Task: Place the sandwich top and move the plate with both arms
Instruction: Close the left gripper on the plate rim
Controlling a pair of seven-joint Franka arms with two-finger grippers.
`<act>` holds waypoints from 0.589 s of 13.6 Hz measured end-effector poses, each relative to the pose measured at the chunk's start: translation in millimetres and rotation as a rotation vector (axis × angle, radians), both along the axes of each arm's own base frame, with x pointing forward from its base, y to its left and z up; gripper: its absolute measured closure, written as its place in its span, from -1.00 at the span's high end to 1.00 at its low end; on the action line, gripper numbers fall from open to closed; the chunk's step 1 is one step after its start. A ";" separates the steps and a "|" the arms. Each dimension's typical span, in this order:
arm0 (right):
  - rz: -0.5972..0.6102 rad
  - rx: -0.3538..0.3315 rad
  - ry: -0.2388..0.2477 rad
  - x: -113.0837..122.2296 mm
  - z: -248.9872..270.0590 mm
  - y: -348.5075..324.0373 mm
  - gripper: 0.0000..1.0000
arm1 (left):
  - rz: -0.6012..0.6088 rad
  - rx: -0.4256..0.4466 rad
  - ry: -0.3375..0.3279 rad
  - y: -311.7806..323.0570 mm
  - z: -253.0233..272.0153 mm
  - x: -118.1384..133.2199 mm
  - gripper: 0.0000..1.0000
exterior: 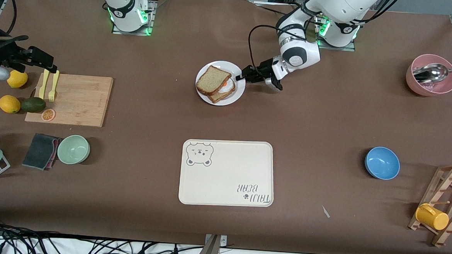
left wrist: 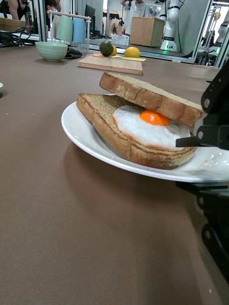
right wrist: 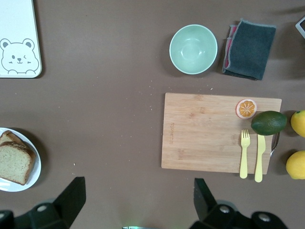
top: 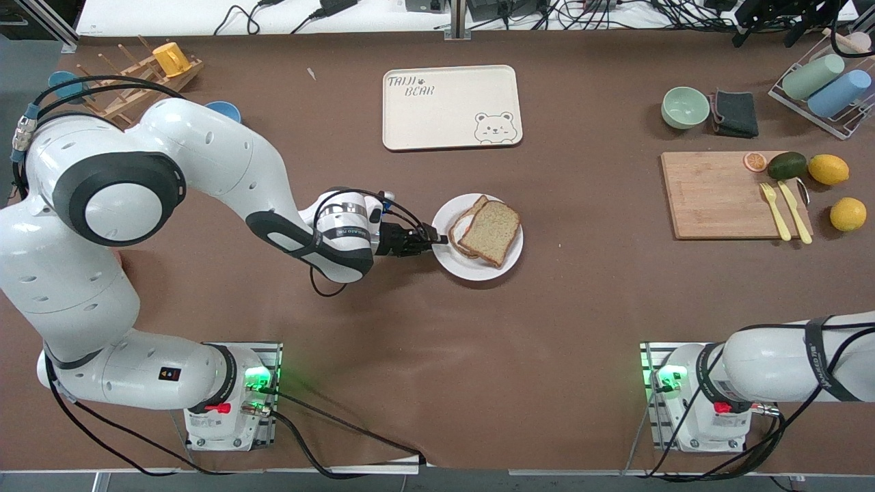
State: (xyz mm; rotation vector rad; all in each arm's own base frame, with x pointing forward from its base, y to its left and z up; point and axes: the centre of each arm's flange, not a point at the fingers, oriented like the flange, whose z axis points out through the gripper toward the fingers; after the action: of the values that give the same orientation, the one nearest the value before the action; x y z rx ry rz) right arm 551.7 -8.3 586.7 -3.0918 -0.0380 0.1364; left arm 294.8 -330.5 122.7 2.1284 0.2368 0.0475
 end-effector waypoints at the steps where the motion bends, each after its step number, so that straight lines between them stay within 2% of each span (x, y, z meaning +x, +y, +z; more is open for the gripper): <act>1: -0.001 0.000 0.000 0.0 0.0 -0.3 1.00 | -0.003 0.003 -0.005 0.8 -1.1 0.0 -0.37; 4: -0.002 0.000 0.000 0.0 0.0 -0.9 1.00 | -0.018 0.020 -0.029 7.0 -10.4 -0.1 -0.47; 5: -0.002 0.000 0.000 0.0 -0.1 -1.1 1.00 | -0.020 0.024 -0.032 8.4 -12.9 -0.4 -0.59; 6: -0.002 0.000 0.000 0.0 -0.1 -1.2 1.00 | -0.020 0.025 -0.032 8.7 -14.0 -0.4 -0.59; 7: -0.002 0.000 0.000 0.0 -0.1 -1.2 1.00 | -0.022 0.021 -0.035 7.6 -13.6 0.1 -0.76; 8: -0.003 0.000 0.001 0.0 -0.2 -1.2 1.00 | -0.025 0.019 -0.043 6.4 -12.7 0.8 -0.83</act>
State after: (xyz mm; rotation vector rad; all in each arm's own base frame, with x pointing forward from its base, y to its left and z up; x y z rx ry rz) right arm 551.7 -9.6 586.5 -3.0917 -0.0340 0.1373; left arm 295.6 -324.1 110.0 2.1461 0.1852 0.0805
